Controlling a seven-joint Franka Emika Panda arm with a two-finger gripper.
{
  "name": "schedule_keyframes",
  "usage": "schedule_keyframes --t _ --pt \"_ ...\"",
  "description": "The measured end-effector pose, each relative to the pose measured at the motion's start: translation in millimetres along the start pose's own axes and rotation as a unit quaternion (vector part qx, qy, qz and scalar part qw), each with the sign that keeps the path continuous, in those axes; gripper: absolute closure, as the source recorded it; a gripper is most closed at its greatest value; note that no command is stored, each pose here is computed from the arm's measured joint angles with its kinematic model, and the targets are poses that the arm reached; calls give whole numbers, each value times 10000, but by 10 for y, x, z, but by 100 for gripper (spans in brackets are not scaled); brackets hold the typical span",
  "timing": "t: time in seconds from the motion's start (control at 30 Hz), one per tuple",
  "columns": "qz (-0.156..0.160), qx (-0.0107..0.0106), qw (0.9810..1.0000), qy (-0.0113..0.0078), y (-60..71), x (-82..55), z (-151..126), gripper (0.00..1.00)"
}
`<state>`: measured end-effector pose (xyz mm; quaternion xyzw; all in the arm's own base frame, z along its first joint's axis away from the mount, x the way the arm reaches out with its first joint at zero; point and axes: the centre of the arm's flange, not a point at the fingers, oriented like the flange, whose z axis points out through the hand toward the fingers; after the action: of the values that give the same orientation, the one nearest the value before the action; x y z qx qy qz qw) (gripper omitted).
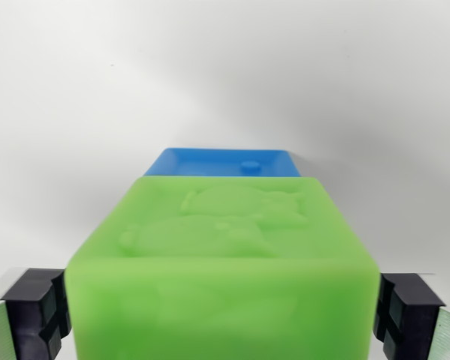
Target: Stack cube
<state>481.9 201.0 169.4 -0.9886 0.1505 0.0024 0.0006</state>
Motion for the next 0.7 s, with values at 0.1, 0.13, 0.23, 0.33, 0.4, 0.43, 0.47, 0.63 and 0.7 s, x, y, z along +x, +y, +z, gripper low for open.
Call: schedule_keyframes --t 0.1,0.13,0.23,0.33,0.4,0.43,0.47,0.63,0.7 --pt "0 0 10000 0 0 0 0 0" --pt "0 0 10000 0 0 0 0 0" --pt "0 0 10000 0 0 0 -2 0" --pt "-2 2 10000 7 -2 3 -21 0" --pt "-2 3 10000 12 -3 6 -41 0" --pt "-3 3 10000 15 -3 7 -57 0" --pt "-4 1 10000 15 -3 8 -75 0" --pt "-2 -2 10000 21 -3 9 -178 0" --pt "-2 -1 10000 25 -3 9 -229 0"
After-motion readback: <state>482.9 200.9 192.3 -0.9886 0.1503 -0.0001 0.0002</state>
